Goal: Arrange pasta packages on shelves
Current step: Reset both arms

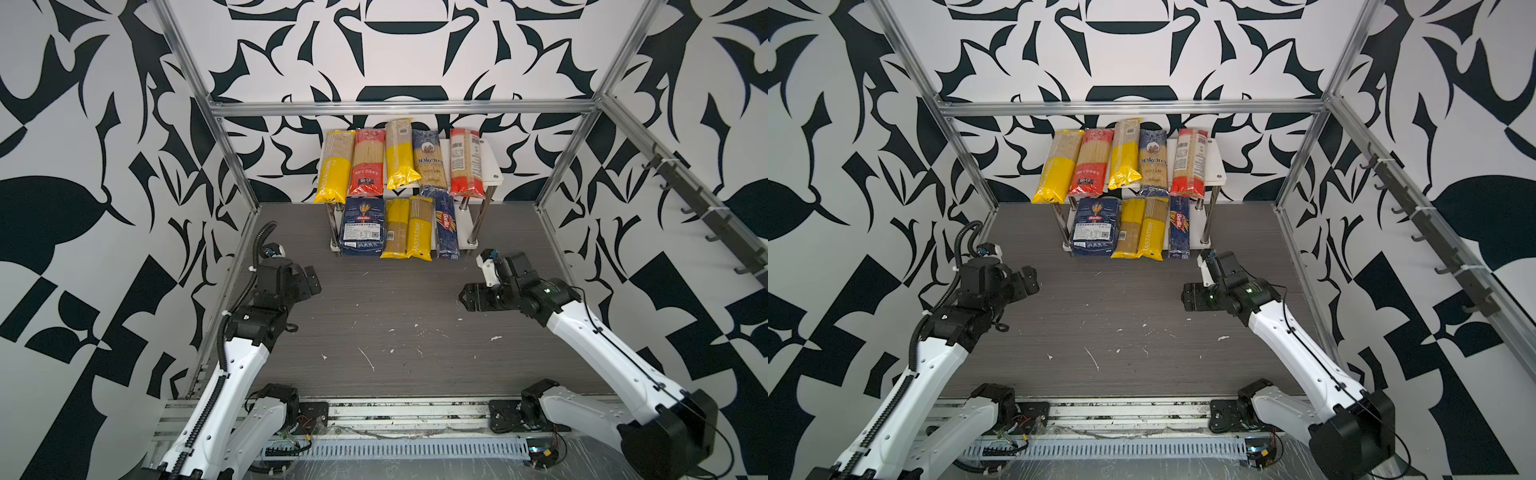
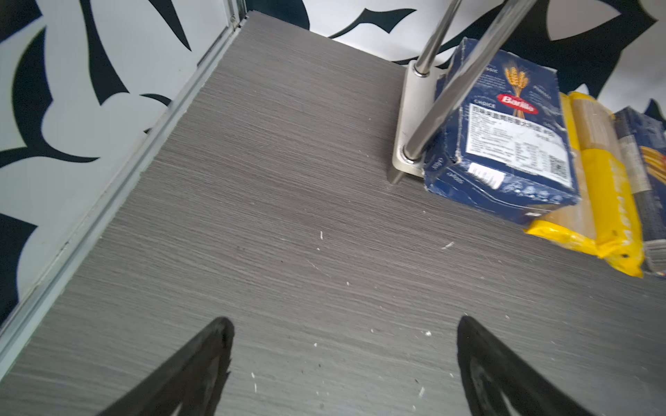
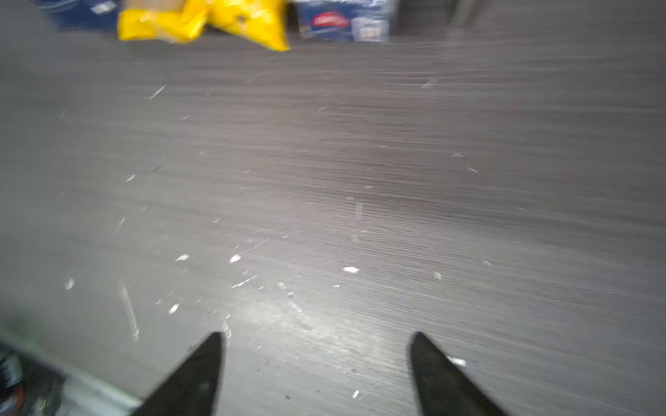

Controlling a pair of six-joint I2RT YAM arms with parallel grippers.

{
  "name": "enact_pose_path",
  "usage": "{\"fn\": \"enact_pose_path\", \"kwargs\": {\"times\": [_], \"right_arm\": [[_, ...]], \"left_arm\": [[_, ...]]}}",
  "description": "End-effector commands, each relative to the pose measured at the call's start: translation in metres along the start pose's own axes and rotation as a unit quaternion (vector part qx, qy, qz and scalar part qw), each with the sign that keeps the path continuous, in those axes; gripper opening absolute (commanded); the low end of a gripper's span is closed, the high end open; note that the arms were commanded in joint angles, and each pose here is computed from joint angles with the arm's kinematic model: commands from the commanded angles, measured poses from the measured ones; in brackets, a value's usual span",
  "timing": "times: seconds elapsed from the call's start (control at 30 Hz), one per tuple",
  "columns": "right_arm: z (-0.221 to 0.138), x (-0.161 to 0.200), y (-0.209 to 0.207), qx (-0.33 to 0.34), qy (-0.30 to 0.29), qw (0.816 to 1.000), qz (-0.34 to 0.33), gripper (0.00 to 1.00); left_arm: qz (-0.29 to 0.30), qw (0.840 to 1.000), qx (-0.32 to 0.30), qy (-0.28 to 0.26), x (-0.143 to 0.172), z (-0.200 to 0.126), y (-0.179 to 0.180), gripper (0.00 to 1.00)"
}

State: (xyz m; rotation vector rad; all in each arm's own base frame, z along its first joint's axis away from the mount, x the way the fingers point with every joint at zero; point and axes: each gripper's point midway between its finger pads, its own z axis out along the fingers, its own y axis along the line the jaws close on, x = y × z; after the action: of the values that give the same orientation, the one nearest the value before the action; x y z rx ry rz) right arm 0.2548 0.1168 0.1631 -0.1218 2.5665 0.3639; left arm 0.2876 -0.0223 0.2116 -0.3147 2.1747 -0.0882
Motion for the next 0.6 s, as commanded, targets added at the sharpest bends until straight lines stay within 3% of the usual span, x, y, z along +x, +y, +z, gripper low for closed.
{"fn": "enact_pose_path", "kwargs": {"times": [0.0,0.2,0.4,0.57], "right_arm": [[-0.017,-0.021,-0.028,0.073,-0.093,0.992,-0.032,0.99],[-0.041,-0.038,-0.058,0.139,-0.236,0.961,-0.036,0.99],[-0.04,-0.049,-0.073,0.194,-0.271,0.94,-0.075,0.99],[-0.035,-0.065,-0.094,0.229,-0.312,0.921,-0.049,1.0]], "left_arm": [[0.009,0.998,-0.012,-0.067,-0.017,0.003,0.006,0.99],[0.029,0.991,-0.027,-0.129,-0.026,0.008,0.016,0.99],[0.028,0.989,-0.056,-0.131,-0.019,0.029,0.034,0.99],[0.022,0.988,-0.051,-0.147,-0.009,0.053,0.043,0.99]]}}
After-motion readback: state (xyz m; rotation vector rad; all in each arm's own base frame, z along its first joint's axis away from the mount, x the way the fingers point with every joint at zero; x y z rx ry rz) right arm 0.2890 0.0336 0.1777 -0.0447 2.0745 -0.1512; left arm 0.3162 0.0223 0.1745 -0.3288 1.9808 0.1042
